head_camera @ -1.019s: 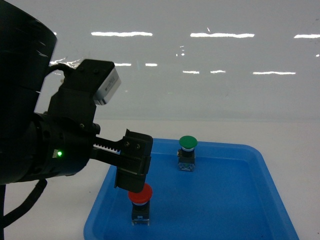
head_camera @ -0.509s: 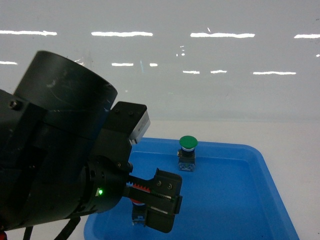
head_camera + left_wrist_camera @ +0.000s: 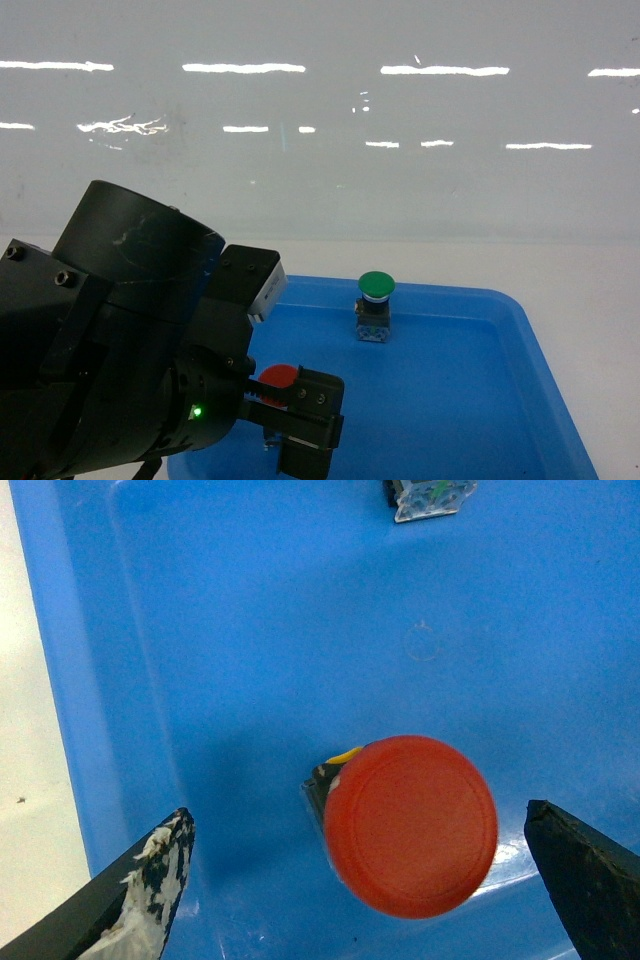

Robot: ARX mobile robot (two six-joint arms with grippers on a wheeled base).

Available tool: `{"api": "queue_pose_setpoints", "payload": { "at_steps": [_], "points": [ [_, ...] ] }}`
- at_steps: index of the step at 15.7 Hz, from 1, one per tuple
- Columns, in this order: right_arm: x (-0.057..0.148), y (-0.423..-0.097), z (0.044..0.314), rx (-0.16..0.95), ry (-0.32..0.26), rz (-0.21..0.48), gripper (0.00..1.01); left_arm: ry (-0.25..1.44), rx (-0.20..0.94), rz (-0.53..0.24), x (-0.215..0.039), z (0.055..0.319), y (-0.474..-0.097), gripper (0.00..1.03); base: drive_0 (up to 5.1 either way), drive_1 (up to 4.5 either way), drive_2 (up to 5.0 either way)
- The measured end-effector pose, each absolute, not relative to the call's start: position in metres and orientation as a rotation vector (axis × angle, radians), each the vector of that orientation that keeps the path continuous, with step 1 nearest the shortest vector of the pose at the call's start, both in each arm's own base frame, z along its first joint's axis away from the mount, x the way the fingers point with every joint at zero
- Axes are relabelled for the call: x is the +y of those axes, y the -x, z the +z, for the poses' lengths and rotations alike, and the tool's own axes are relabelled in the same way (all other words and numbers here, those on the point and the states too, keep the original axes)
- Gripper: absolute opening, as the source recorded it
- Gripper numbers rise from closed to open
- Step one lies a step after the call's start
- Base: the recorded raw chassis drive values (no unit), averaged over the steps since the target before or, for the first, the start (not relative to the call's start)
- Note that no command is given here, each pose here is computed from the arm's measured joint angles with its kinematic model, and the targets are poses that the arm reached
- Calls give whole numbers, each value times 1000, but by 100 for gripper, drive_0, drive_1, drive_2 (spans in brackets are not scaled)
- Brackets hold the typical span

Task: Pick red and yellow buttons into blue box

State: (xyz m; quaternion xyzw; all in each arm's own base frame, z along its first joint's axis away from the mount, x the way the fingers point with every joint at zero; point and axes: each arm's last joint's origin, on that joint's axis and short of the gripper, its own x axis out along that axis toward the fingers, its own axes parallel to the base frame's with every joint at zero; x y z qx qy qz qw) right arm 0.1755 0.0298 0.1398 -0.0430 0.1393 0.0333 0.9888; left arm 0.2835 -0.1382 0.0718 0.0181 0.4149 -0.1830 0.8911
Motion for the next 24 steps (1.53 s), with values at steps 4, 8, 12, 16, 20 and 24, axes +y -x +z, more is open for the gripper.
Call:
{"api": "queue_pose_setpoints", "payload": {
  "at_steps": [4,8,12,16,20,24],
  "points": [
    [30,-175,140,280,86,67,29,30,851,-391,-129,64,-289,98,0,0,0],
    [30,-175,140,280,87,67,29,38,826,-431,-138,63,-298,98,0,0,0],
    [30,-175,140,280,86,67,29,-2,810,-442,-143,53,-295,98,0,0,0],
    [30,-175,140,280,86,67,29,-8,815,-465,-147,47,-288,86,0,0,0],
    [30,-175,140,280,86,67,29,-8,808,-491,-150,42,-280,48,0,0,0],
    [30,-175,140,280,86,67,29,9,788,-502,-155,42,-275,24,0,0,0]
  ]
}}
